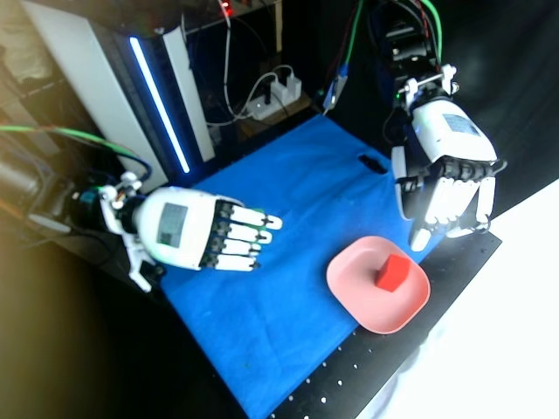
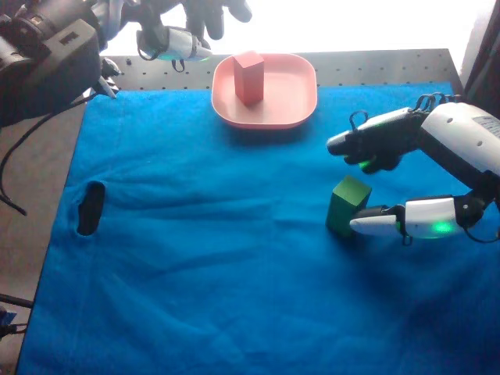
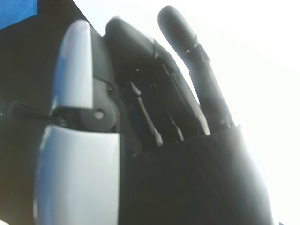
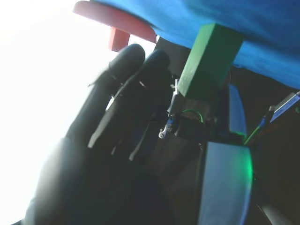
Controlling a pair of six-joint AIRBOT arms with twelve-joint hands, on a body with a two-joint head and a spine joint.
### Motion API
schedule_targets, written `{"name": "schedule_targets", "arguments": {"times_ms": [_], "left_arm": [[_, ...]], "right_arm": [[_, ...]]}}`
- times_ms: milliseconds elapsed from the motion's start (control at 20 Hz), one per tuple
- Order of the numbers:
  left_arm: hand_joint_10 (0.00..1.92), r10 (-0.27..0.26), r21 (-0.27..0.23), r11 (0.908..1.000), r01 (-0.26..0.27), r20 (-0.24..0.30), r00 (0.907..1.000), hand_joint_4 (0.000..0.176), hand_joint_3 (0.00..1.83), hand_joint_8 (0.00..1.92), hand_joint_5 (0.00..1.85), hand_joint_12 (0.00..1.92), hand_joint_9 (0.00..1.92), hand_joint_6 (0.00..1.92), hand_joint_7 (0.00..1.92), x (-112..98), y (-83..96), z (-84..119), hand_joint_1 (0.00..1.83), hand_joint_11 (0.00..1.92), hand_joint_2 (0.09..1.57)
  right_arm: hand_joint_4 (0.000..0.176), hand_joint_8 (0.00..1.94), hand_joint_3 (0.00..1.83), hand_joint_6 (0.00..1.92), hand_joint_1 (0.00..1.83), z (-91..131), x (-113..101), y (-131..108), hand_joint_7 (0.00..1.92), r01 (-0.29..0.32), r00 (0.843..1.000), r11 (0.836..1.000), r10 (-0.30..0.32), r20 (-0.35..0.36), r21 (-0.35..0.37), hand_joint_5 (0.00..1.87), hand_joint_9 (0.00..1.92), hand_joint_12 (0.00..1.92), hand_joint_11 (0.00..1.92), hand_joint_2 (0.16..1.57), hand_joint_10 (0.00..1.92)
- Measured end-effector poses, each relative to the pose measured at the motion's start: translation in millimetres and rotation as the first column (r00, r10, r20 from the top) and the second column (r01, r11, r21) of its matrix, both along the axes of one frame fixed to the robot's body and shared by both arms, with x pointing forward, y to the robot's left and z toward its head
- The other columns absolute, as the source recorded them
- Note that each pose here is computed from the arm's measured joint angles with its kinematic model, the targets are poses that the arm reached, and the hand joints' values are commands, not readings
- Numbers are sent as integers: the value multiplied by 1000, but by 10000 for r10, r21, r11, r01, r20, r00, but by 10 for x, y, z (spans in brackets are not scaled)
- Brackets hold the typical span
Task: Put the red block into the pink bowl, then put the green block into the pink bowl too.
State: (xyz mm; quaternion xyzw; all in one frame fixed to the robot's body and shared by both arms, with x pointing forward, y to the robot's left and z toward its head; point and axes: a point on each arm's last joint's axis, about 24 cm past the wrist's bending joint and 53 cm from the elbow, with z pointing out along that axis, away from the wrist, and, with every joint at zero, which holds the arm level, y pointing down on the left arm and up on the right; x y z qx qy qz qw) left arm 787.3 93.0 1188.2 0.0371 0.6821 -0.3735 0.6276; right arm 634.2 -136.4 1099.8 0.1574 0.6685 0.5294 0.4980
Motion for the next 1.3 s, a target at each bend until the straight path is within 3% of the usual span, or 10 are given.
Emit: {"name": "schedule_targets", "arguments": {"times_ms": [200, 450, 500, 600, 650, 750, 900, 1000, 1100, 1300], "left_arm": [[837, -35, -17, 10000, 35, 22, 10000, 0, 1, 14, 933, 995, 1094, 4, 1047, -13, -6, -9, 1603, 636, 977], [110, -37, -32, 10000, 37, 40, 10000, 0, 0, 0, 926, 1029, 1119, 1, 1059, -13, -7, -3, 1309, 613, 948], [43, -42, -30, 10000, 42, 50, 10000, 0, 2, 446, 937, 1041, 1164, 0, 1202, -14, -8, -2, 1373, 631, 982], [11, -82, -63, 9999, 82, 55, 10000, 0, 0, 76, 917, 1034, 1163, 4, 1040, -26, -25, 3, 1310, 630, 953], [8, -92, -43, 9999, 92, 54, 9999, 0, 2, 483, 928, 1028, 1183, 1, 1187, -31, -23, -13, 1373, 639, 986], [877, -85, 2, 10000, 85, -2, 10000, 0, 3, 681, 945, 1057, 1141, 4, 1075, -33, -19, -40, 1492, 672, 1013], [938, -65, -4, 10000, 65, 11, 10000, 0, 0, 719, 954, 1062, 1122, 3, 1059, -30, -5, -34, 1496, 688, 1021], [253, -47, -3, 10000, 47, 10, 10000, 0, 0, 704, 944, 1054, 1106, 5, 1158, -28, 6, -31, 1387, 667, 1015], [878, -49, 3, 10000, 49, 8, 10000, 0, 0, 696, 942, 1060, 1142, 3, 1073, -29, 6, -33, 1493, 690, 1017], [846, -58, -4, 10000, 58, 3, 10000, 0, 0, 324, 927, 1072, 1107, 14, 987, -32, 2, -34, 1580, 646, 986]], "right_arm": [[0, 1, 0, 1, 1020, 0, 1, 2, 797, -1, 10000, 10000, 1, -2, -4, 681, 935, 878, 658, 731, 9], [0, 12, 3, 7, 1165, 0, 4, 22, 1020, -51, 10000, 10000, 51, -25, -31, 893, 1151, 1193, 718, 801, 60], [0, 17, 2, 6, 1189, -1, 9, 24, 1107, -52, 10000, 10000, 52, -23, -31, 942, 1208, 1200, 751, 816, 73], [0, 18, 4, 17, 1205, 2, 10, 26, 1137, -50, 10000, 10000, 50, -16, -24, 989, 1192, 1191, 731, 828, 59], [0, 29, 2, 15, 1202, 0, 9, 26, 1214, -54, 10000, 10000, 54, -18, -33, 1036, 1248, 1246, 763, 826, 79], [0, 25, 1, 9, 1208, 5, 16, 34, 1291, -68, 10000, 10000, 68, -4, -36, 1101, 1339, 1316, 838, 843, 127], [0, 171, 5, 129, 1292, -2, 12, 47, 1450, -86, 10000, 9999, 86, 20, -97, 1304, 1350, 1287, 879, 945, 153], [0, 374, 0, 187, 1313, 2, 16, 42, 1428, -56, 10000, 10000, 57, 24, -63, 1306, 1380, 1323, 964, 977, 329], [0, 340, 0, 377, 1313, 12, 30, 45, 1441, -27, 10000, 10000, 27, 64, -22, 1221, 1360, 1292, 977, 983, 341], [0, 199, 1, 500, 1308, 13, 29, 48, 1490, -37, 10000, 10000, 37, 70, -28, 1187, 1333, 1195, 918, 981, 236]]}}
